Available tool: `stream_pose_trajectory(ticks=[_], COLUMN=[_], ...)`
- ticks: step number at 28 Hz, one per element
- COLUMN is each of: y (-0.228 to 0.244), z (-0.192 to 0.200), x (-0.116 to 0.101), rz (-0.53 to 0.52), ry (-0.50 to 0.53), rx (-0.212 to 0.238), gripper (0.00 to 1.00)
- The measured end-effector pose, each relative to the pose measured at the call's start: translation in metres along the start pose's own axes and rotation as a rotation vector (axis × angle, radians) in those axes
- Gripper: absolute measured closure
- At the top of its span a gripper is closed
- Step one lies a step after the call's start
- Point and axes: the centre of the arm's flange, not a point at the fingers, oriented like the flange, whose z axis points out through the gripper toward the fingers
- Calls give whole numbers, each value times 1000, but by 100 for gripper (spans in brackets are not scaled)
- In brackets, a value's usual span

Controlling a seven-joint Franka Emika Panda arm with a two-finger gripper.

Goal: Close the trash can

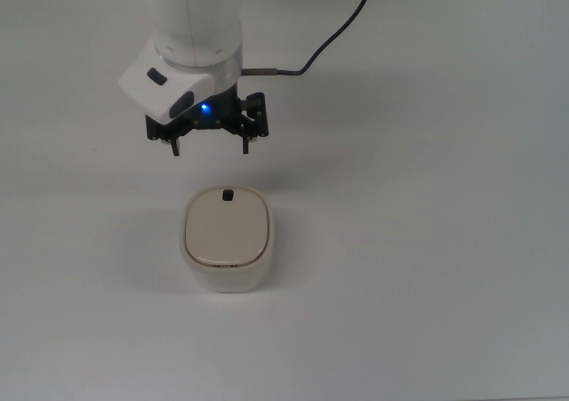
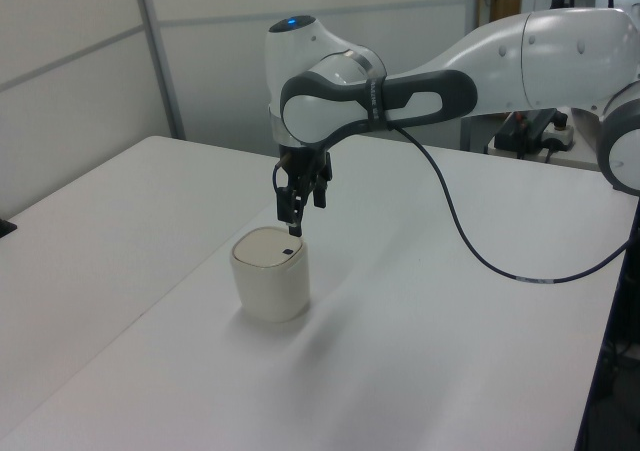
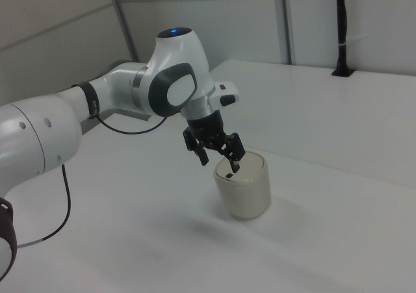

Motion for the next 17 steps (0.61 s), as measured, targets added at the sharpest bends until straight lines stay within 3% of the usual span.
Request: stream_pose_trajectory(ticks=[17], y=[-25], z=[20], x=[-1], rz=[-41], ry=[-36], rx=[7], gripper=[0])
